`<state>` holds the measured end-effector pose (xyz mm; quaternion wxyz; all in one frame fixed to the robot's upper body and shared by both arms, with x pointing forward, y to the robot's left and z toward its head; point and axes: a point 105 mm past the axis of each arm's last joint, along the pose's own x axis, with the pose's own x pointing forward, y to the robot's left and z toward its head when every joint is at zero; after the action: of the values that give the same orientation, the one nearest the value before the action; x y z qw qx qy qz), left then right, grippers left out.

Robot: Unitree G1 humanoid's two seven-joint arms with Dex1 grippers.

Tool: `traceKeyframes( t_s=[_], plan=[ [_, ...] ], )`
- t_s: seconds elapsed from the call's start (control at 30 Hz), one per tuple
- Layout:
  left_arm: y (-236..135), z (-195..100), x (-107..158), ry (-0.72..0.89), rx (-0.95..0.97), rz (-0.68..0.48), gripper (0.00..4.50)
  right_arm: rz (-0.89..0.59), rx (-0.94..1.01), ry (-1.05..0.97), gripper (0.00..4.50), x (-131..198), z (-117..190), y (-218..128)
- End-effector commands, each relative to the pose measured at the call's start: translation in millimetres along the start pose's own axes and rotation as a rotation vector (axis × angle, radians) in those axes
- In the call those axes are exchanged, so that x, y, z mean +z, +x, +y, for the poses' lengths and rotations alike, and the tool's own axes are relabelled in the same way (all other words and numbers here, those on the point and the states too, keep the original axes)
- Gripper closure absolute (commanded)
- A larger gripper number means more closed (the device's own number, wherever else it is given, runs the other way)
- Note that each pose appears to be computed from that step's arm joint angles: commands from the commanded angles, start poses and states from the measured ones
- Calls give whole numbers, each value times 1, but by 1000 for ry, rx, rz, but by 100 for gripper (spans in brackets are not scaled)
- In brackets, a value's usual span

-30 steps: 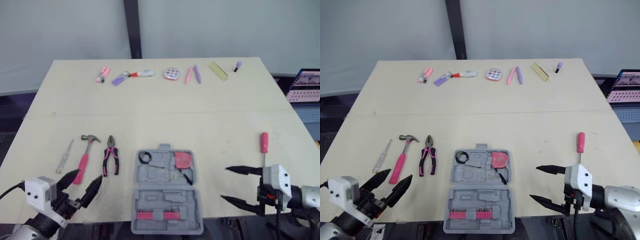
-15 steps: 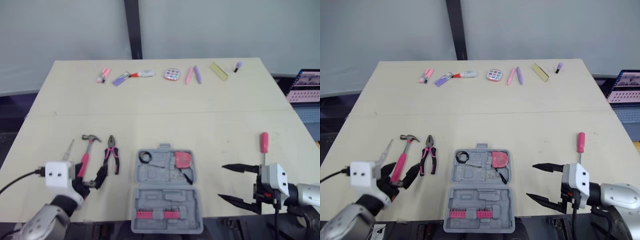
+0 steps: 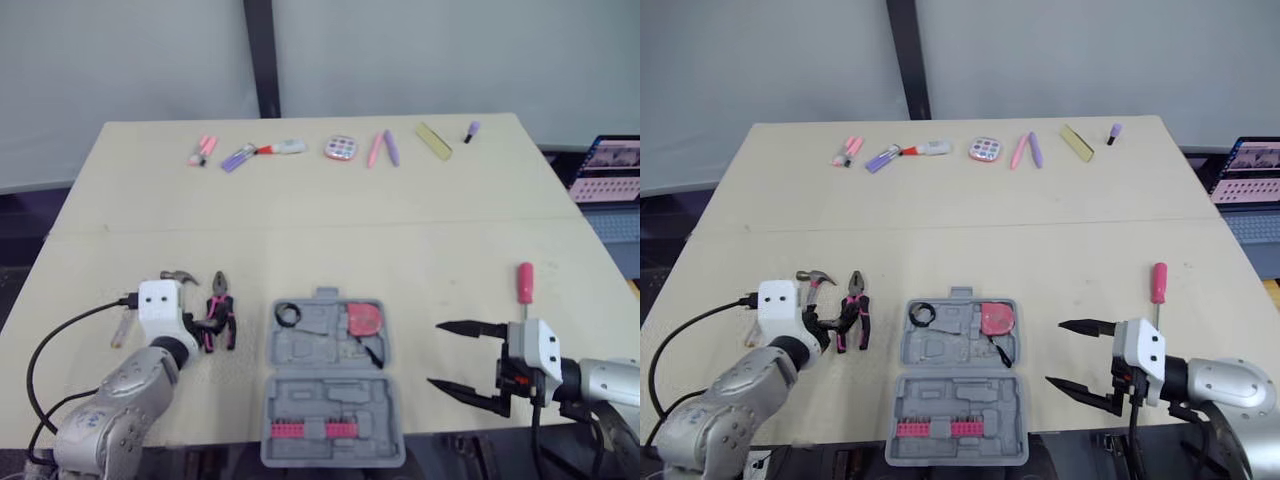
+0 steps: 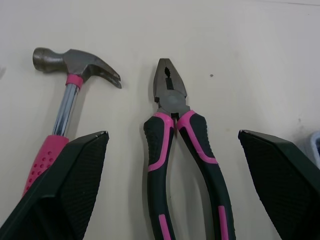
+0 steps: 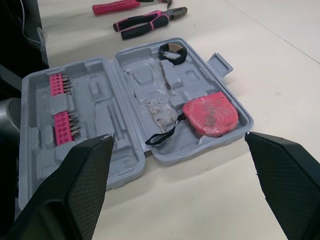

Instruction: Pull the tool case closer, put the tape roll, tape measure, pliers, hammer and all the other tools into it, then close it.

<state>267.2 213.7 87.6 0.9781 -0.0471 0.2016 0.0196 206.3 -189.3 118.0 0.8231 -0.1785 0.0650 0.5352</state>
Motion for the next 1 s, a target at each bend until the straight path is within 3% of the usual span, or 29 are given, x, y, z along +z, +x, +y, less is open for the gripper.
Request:
traceKeyframes(
  t_s=[0.03, 0.67, 1.0],
  plan=[
    [4, -1, 4, 7, 58, 18, 0, 5, -14, -31, 6, 4, -3, -3],
    [36, -13, -9, 21, 86, 191, 0, 6, -27, -48, 6, 5, -6, 0],
    [45, -18, -22, 26, 67, 210, 0, 10, -36, -44, 6, 5, -6, -1]
  ],
)
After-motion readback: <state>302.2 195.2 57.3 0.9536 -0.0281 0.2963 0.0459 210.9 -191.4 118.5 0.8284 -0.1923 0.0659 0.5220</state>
